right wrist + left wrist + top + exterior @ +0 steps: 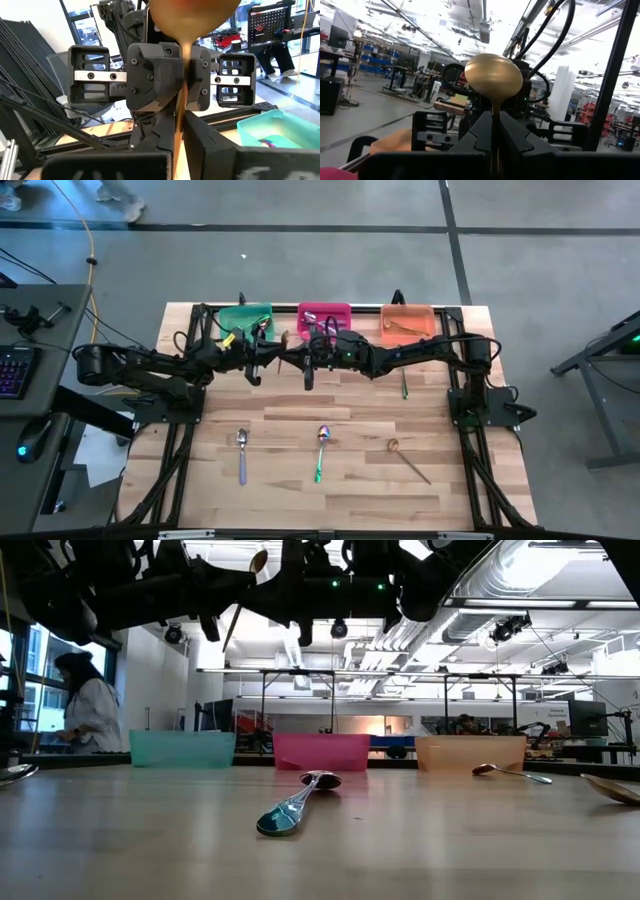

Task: Sort silverware by color (type)
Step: Put the gold spoon into the orange bin

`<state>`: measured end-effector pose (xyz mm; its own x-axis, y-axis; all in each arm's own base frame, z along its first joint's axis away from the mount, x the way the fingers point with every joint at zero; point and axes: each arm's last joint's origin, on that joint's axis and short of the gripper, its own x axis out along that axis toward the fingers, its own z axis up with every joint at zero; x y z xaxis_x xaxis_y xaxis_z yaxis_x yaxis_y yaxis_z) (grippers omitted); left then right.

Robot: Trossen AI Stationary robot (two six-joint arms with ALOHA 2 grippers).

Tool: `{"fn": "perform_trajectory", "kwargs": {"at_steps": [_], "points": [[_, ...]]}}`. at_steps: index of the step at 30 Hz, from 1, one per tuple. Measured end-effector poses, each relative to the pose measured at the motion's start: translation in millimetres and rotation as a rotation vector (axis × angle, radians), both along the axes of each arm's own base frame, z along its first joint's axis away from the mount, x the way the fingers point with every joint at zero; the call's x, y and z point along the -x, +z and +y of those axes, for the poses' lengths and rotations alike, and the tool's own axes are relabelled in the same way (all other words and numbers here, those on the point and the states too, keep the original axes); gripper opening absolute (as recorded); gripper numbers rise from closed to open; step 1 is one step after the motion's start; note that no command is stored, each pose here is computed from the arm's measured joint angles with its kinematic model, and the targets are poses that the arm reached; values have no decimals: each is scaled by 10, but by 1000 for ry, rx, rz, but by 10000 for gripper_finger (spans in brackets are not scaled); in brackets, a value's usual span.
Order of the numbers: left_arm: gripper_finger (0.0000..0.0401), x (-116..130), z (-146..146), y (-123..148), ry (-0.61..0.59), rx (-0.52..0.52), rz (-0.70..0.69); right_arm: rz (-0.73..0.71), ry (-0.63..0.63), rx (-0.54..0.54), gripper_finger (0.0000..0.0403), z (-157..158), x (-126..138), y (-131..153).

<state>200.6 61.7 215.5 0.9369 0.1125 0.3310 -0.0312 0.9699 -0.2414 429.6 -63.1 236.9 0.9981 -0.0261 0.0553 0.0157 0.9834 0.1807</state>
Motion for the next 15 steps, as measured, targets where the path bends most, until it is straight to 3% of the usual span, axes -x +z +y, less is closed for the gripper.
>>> {"fn": "perform_trajectory", "kwargs": {"at_steps": [15], "points": [[63,-10,25,-45,10,0,51,15,-18,29,1,-53,8,-15]]}}
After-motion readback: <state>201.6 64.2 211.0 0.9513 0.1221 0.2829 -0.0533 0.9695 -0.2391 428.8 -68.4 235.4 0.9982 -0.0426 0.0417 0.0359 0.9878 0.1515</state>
